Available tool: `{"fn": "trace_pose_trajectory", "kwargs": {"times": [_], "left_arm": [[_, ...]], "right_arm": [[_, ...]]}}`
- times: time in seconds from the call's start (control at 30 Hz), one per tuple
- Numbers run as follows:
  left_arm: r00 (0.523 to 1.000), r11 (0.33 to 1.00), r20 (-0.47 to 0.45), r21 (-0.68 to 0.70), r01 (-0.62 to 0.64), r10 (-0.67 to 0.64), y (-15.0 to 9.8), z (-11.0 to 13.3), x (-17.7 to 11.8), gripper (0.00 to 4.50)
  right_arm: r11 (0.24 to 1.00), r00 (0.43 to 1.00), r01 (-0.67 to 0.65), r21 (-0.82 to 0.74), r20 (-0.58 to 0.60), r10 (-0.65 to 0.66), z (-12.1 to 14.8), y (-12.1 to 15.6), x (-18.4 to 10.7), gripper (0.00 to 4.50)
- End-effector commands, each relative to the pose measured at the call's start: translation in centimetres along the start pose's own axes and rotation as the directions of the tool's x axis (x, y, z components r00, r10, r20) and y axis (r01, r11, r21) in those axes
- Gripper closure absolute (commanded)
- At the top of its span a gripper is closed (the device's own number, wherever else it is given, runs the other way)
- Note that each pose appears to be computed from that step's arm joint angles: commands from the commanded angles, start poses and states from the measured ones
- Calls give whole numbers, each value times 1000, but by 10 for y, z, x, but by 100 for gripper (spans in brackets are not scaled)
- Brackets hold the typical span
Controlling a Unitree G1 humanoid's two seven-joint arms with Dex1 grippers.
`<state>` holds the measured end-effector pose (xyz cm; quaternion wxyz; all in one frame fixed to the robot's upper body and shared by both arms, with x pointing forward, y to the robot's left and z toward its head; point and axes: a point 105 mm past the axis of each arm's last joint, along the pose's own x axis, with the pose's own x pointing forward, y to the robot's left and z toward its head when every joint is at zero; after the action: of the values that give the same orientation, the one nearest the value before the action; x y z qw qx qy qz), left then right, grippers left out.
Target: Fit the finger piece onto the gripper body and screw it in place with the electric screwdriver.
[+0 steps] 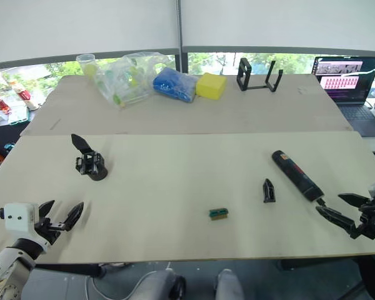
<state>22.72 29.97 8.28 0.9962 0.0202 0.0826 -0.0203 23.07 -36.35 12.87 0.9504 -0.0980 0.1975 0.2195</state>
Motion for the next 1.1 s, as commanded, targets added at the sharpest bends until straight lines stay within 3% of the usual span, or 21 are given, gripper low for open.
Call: {"fn": "trace_pose_trajectory", "kwargs": {"times": [0.03, 0.2, 0.33, 0.53, 0.77, 1.0, 1.1], "left_arm": [[999, 999, 45, 32, 14, -16, -3, 14, 3, 0], [997, 999, 76, 22, 25, -27, -10, 21, 20, 0], [996, 1000, 92, 20, 18, -20, -10, 24, 36, 0], [992, 999, 121, 3, 40, -40, -18, 29, 60, 0], [991, 999, 126, -8, 35, -33, -26, 28, 89, 0], [986, 998, 156, -7, 56, -54, -32, 31, 105, 0], [978, 996, 192, -11, 88, -84, -39, 38, 108, 88]], "right_arm": [[996, 997, 2, -87, 78, 5, 32, 4, 0, 1], [946, 951, -204, -251, 179, 253, 97, 65, 21, 1], [877, 883, -371, -306, 176, 435, 120, 107, 31, 1], [772, 775, -519, -367, 179, 606, 139, 151, 42, 1], [728, 716, -548, -413, 219, 663, 151, 177, 54, 1], [728, 710, -545, -415, 233, 664, 153, 183, 58, 1], [727, 709, -547, -415, 232, 666, 151, 185, 57, 0]]}}
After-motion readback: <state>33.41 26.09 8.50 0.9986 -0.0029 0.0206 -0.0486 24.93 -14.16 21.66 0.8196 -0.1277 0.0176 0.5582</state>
